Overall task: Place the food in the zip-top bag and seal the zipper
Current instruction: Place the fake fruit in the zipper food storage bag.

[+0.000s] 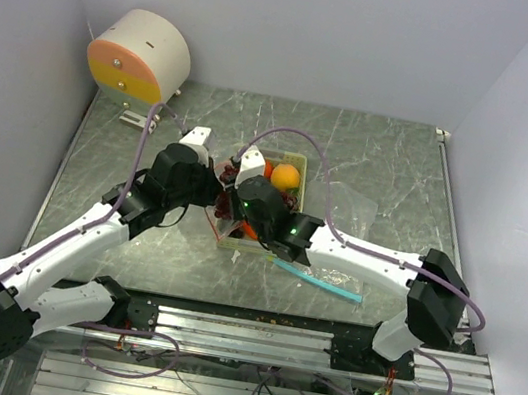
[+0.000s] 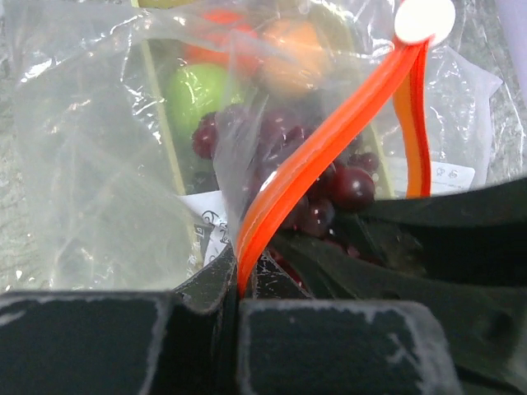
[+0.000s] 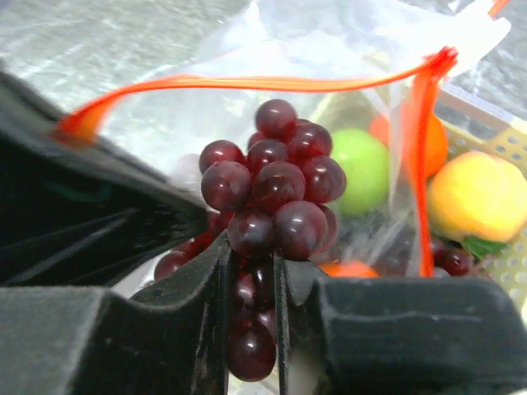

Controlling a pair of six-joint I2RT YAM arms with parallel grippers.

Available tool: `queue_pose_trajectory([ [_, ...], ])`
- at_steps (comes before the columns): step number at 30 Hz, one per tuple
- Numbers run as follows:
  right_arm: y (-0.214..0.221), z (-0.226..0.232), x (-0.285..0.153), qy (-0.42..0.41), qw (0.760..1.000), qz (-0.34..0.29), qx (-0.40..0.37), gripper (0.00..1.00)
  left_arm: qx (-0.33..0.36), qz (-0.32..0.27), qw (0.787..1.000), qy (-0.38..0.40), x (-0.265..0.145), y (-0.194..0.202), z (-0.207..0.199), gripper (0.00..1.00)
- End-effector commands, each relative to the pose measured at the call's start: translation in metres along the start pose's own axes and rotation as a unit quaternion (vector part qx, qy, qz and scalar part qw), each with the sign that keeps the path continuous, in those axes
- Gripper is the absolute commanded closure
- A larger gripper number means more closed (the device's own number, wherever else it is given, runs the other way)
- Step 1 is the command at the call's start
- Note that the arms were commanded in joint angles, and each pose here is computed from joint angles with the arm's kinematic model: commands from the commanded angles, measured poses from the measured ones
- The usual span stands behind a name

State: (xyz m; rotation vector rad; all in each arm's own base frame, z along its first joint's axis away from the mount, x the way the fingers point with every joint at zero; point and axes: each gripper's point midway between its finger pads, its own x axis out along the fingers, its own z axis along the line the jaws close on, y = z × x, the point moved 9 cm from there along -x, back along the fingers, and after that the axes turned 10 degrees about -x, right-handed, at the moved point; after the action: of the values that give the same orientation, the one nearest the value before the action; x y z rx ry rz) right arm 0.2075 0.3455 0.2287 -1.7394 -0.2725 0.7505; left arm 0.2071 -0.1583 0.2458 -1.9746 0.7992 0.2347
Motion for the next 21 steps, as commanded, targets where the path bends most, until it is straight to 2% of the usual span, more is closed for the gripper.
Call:
queue_pose_trajectory([
  [1, -0.001, -0.009, 0.001, 0.066, 0.998, 0.017, -0.007, 0.75, 0.008, -0.019, 0.999, 0.025, -0.019, -0.016, -0.014, 0.93],
  [2, -0.003, -0.009, 0.001, 0.064, 0.998, 0.016, -0.005, 0.70, 0.011, -0.021, 0.999, 0.022, -0.021, -0.017, -0.015, 0.93],
  [3, -0.005, -0.008, 0.000, 0.058, 0.998, 0.011, -0.002, 0.61, 0.012, -0.020, 1.000, 0.017, -0.022, -0.017, -0.014, 0.93],
  [6, -0.014, -0.007, -0.011, 0.019, 0.999, -0.026, 0.015, 0.25, 0.019, -0.018, 1.000, -0.003, -0.024, -0.017, -0.010, 0.93],
  [7, -0.019, -0.007, -0.017, 0.001, 0.999, -0.044, 0.020, 0.21, 0.021, -0.018, 1.000, -0.011, -0.024, -0.016, -0.008, 0.93],
  [12, -0.045, -0.009, -0.051, -0.084, 0.989, -0.117, 0.032, 0.18, 0.024, -0.019, 0.998, -0.055, -0.019, -0.010, 0.005, 0.93],
  [15, -0.058, -0.020, -0.075, -0.081, 0.983, -0.155, 0.057, 0.18, 0.037, -0.020, 0.994, -0.101, -0.020, -0.010, 0.014, 0.93],
  [18, -0.059, -0.037, -0.081, -0.020, 0.987, -0.138, 0.081, 0.20, 0.053, -0.031, 0.987, -0.151, -0.030, -0.018, 0.020, 0.93],
  [21, -0.045, -0.058, -0.071, 0.038, 0.992, -0.076, 0.098, 0.22, 0.066, -0.053, 0.981, -0.172, -0.050, -0.030, 0.020, 0.93],
])
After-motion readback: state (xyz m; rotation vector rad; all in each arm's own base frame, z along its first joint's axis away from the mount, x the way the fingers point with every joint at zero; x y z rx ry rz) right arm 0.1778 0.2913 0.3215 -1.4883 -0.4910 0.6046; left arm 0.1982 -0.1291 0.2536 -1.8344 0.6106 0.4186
